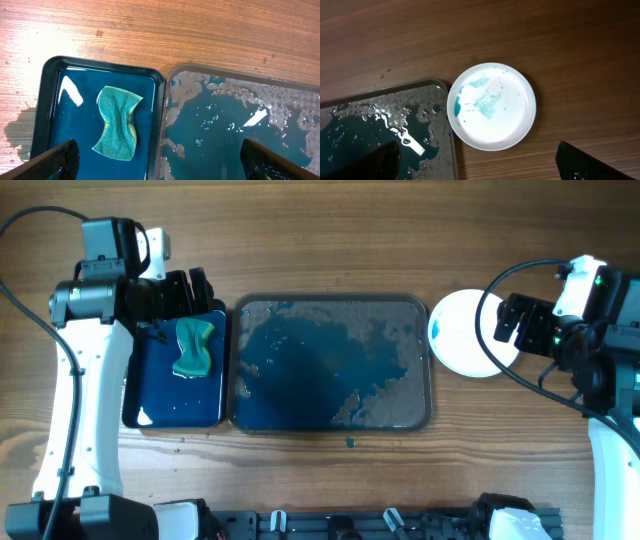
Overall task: Clean dirty plates on tray and stack at the side
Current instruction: 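Open the right gripper and withdraw it from the plate stack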
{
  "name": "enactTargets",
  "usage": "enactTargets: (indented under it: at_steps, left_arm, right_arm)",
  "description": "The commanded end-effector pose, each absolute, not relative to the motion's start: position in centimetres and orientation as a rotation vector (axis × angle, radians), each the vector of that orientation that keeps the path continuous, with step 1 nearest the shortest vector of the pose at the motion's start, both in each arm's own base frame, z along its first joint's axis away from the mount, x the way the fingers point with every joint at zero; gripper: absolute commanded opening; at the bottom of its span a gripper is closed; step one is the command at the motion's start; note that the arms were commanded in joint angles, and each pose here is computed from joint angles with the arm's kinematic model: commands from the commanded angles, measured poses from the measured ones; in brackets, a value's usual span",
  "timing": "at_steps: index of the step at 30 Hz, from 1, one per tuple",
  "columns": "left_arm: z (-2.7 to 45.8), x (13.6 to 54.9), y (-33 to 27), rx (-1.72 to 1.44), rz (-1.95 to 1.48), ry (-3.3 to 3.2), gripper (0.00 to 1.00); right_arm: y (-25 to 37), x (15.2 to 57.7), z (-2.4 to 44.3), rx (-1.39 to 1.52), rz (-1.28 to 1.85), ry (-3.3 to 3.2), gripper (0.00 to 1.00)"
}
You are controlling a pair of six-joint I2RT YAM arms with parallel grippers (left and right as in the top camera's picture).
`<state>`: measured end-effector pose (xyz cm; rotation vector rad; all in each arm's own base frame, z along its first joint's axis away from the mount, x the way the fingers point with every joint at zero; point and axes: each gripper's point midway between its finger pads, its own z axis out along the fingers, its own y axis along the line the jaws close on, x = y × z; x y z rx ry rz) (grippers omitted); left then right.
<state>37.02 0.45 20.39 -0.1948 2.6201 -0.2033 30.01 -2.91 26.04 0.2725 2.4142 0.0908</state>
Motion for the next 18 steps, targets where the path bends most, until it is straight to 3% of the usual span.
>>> enactTargets:
  at_steps: [1, 11, 18]
  left_arm:
    - [20.8, 37.1, 0.3, -0.183, -0.221, 2.607, 1.0]
    - [20.8, 37.1, 0.3, -0.183, -0.221, 2.607, 1.0]
    - [20.8, 37.1, 0.3, -0.183, -0.221, 2.607, 1.0]
  right_arm:
    - [-1.2, 30.1, 27.0, 0.226, 0.208, 2.391, 1.0]
    - [-1.2, 29.9, 26.8, 0.222, 0.204, 2.403, 1.0]
    - [-0.5, 30.9, 29.0, 0.018, 0.123, 2.006, 1.0]
